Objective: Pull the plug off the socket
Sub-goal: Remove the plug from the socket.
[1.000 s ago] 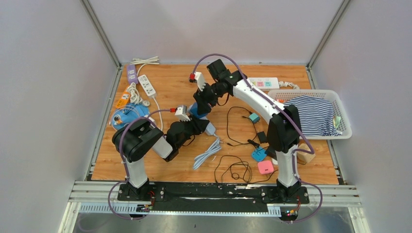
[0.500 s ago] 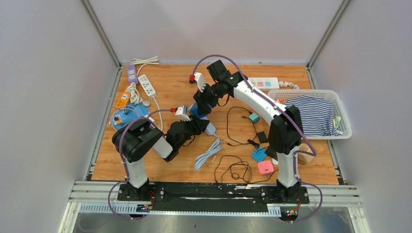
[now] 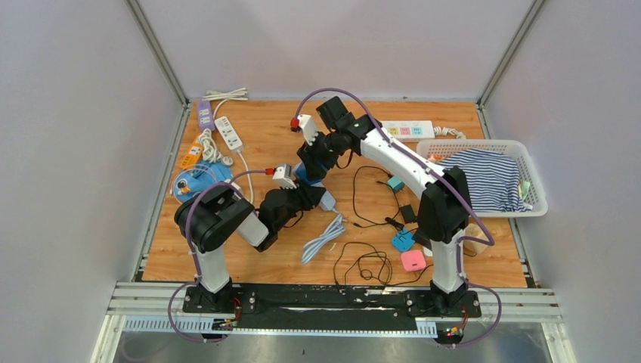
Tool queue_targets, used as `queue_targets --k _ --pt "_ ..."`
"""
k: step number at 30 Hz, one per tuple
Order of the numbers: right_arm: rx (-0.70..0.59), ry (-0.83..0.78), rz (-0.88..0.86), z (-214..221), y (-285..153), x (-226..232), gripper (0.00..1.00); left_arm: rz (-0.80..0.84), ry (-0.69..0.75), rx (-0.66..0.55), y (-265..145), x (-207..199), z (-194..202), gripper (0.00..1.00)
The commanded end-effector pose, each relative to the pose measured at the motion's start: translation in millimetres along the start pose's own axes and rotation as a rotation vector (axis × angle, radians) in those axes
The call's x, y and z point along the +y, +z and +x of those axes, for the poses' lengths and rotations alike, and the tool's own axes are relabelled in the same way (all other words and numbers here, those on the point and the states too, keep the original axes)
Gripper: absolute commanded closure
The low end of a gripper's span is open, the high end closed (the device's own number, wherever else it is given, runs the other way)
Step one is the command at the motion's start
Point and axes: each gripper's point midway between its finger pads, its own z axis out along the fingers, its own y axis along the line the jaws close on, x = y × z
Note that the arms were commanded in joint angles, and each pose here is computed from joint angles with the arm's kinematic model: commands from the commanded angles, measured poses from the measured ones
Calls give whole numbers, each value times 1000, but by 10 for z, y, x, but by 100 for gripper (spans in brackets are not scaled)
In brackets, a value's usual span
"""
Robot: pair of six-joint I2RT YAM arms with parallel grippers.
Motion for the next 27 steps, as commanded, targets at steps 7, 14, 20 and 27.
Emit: queue_targets --k 7,14,20,27 --pt "-10 -93 -349 93 -40 717 100 61 81 -2 35 -117 -15 100" --pt "1 -105 -309 87 -86 648 100 60 84 0 34 -114 -13 100" --pt "109 -35 27 310 84 5 100 61 84 -2 34 -117 -17 100" --pt "15 -79 -292 176 10 575 100 66 82 1 37 -126 -11 100"
